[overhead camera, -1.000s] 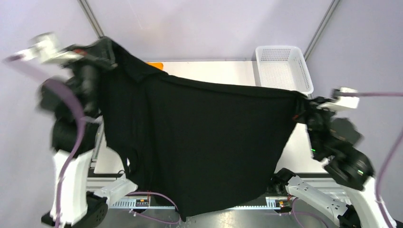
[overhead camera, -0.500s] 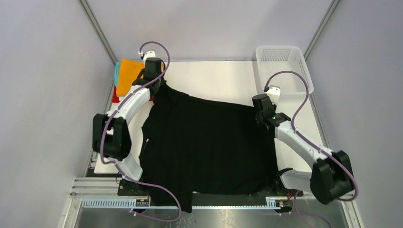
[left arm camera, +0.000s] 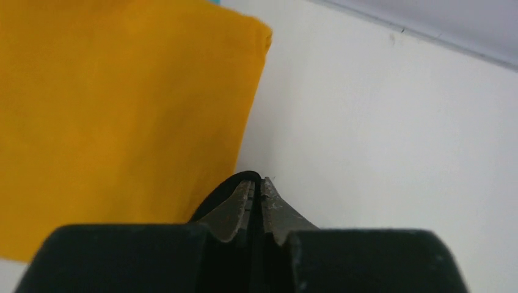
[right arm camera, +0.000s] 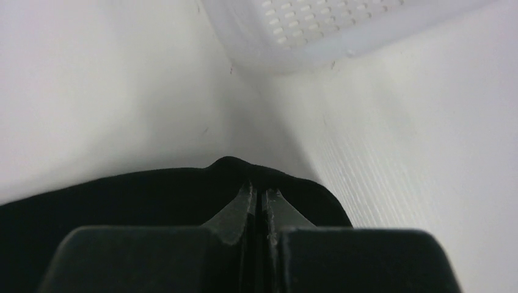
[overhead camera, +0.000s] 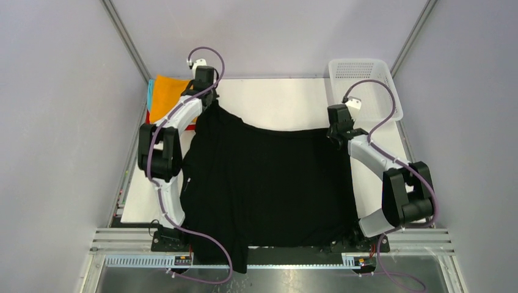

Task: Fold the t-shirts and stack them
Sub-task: Flatten out the tshirt

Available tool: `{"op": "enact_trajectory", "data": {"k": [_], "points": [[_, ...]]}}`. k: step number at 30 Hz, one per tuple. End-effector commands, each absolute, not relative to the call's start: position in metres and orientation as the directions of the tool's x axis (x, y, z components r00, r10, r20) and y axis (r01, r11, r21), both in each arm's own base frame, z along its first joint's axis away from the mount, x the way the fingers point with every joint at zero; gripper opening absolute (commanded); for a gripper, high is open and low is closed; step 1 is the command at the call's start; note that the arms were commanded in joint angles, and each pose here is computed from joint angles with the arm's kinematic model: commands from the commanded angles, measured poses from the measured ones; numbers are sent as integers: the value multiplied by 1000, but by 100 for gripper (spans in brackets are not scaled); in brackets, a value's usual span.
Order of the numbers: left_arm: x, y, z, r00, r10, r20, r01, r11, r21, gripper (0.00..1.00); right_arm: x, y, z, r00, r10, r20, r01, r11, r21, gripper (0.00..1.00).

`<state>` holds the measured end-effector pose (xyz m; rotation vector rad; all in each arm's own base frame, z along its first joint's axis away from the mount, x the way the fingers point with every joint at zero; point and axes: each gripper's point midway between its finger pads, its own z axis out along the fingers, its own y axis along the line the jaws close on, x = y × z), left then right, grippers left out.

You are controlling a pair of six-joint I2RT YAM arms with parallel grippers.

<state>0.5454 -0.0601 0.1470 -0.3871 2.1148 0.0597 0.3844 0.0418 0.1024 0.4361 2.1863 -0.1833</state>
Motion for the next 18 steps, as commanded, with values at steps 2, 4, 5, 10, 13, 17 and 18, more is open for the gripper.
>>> {"op": "enact_trajectory", "data": {"k": [2,4,5,10,13,17,18], "points": [[595,-73,163,-456,-266,-849,-260,952,-159,28,420,38,120,-495,301,-815,408,909,88,4],[609,-76,166,-463,-259,-848,-253,955,-154,60,422,37,116,-520,293,-802,416,907,62,13],[614,-79,168,-470,-260,-844,-247,956,-157,73,422,37,117,-526,293,-798,414,908,60,28],[597,-101,187,-511,-314,-800,-177,950,-259,99,411,52,118,-571,298,-765,344,933,106,74],[566,-104,188,-537,-352,-767,-178,936,-305,99,394,72,113,-628,302,-717,259,950,173,86],[514,-108,158,-615,-409,-674,-216,910,-355,99,367,92,104,-674,297,-676,182,954,237,99],[503,-111,148,-635,-418,-650,-218,904,-369,99,360,98,101,-684,292,-668,160,954,254,99]]}}
